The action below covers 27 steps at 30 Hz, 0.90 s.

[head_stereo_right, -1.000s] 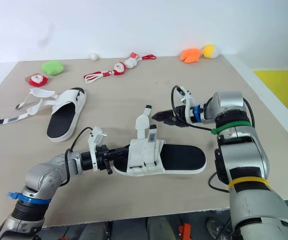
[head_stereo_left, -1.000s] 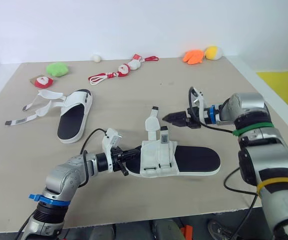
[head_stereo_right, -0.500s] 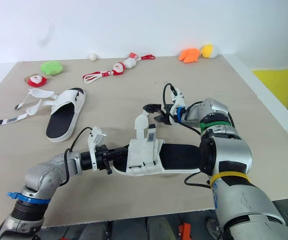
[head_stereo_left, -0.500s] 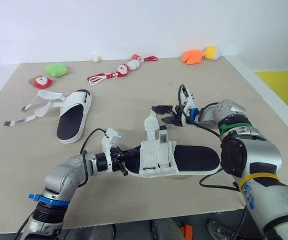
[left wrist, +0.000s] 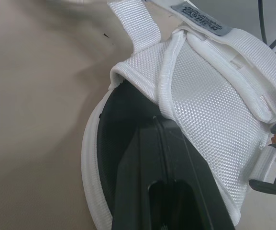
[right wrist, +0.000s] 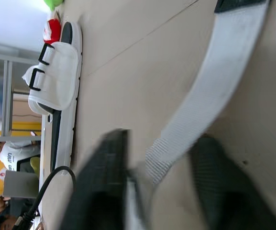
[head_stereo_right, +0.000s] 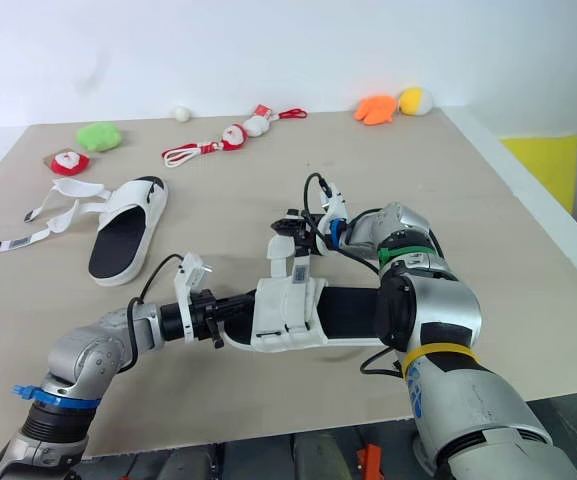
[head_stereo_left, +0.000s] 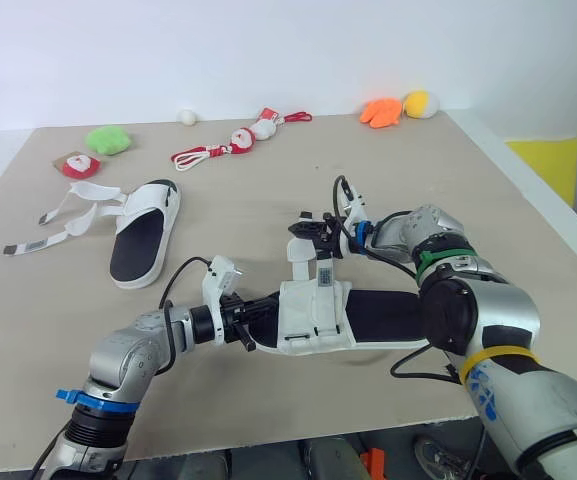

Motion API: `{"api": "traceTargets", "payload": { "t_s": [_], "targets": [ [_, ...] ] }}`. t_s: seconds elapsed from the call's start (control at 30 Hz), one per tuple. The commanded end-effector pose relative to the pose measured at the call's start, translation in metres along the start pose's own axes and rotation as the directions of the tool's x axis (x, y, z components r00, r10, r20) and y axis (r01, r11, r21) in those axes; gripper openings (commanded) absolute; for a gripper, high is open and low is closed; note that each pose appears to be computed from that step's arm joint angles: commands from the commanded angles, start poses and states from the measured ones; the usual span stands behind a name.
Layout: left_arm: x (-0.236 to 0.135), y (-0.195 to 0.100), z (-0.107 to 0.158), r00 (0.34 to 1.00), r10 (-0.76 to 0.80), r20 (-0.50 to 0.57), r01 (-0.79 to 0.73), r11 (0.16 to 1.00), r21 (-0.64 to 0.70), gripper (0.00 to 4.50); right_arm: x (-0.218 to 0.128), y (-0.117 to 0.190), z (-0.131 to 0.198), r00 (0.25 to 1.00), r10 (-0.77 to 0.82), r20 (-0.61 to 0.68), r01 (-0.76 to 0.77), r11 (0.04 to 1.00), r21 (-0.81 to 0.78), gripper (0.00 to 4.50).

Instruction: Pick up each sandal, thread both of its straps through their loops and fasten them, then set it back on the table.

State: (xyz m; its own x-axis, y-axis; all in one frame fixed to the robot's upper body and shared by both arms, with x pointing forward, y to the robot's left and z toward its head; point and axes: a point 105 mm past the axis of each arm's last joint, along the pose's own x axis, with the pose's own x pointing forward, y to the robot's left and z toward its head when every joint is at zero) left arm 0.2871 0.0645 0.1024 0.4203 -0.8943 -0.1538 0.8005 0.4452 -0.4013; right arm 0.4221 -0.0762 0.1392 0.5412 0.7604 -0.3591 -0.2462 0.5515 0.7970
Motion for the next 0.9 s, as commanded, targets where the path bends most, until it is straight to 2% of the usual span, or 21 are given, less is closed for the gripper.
{"api": "traceTargets", "payload": {
  "t_s": [0.03, 0.2, 0.3, 0.47, 0.57, 0.67, 0.7, 0.73, 0.8, 0.83, 0.9],
  "targets": [
    [0.001, 0.001, -0.011, 0.999, 0.017, -0.036, -0.018, 1.0, -0.023, 0.0, -0.001, 0.013, 0.01, 0.999, 0.032, 0.026, -0.032, 0.999, -0.034, 0.05],
    [0.002, 0.001, -0.012, 0.999, 0.019, -0.035, -0.019, 0.999, -0.025, 0.0, -0.001, 0.017, 0.014, 0.998, 0.052, 0.035, -0.048, 0.994, -0.097, 0.01],
    [0.002, 0.001, -0.012, 0.999, 0.019, -0.034, -0.02, 0.999, -0.026, 0.0, -0.003, 0.024, 0.021, 0.996, 0.083, 0.044, -0.071, 0.972, -0.225, 0.01],
    [0.002, 0.001, -0.012, 0.999, 0.019, -0.033, -0.02, 0.999, -0.027, 0.0, -0.01, 0.049, 0.027, 0.974, 0.227, -0.018, -0.205, 0.838, -0.506, 0.01],
    [0.002, 0.001, -0.012, 0.999, 0.019, -0.034, -0.02, 0.999, -0.028, 0.0, -0.021, 0.083, 0.022, 0.924, 0.371, -0.097, -0.335, 0.656, -0.677, 0.01],
    [0.001, 0.001, -0.012, 0.999, 0.019, -0.035, -0.02, 0.999, -0.029, 0.0, -0.028, 0.097, 0.005, 0.901, 0.397, -0.176, -0.374, 0.504, -0.778, 0.01],
    [0.002, 0.001, -0.012, 0.999, 0.018, -0.036, -0.019, 0.999, -0.029, 0.0, -0.032, 0.104, -0.003, 0.881, 0.428, -0.203, -0.393, 0.422, -0.817, 0.01],
    [0.002, 0.001, -0.012, 0.999, 0.017, -0.038, -0.018, 0.999, -0.028, 0.0, -0.038, 0.11, -0.017, 0.856, 0.451, -0.251, -0.397, 0.266, -0.878, 0.01],
    [0.002, 0.002, -0.012, 0.999, 0.016, -0.039, -0.017, 0.999, -0.027, 0.0, -0.048, 0.116, -0.04, 0.816, 0.475, -0.329, -0.394, 0.04, -0.918, 0.01],
    [0.002, 0.002, -0.012, 0.999, 0.016, -0.039, -0.017, 0.999, -0.027, 0.0, -0.051, 0.117, -0.047, 0.804, 0.481, -0.35, -0.388, -0.022, -0.921, 0.01],
    [0.002, 0.002, -0.011, 0.999, 0.017, -0.04, -0.018, 1.0, -0.026, 0.0, -0.056, 0.118, -0.064, 0.79, 0.47, -0.394, -0.322, -0.229, -0.919, 0.01]
  ]
}}
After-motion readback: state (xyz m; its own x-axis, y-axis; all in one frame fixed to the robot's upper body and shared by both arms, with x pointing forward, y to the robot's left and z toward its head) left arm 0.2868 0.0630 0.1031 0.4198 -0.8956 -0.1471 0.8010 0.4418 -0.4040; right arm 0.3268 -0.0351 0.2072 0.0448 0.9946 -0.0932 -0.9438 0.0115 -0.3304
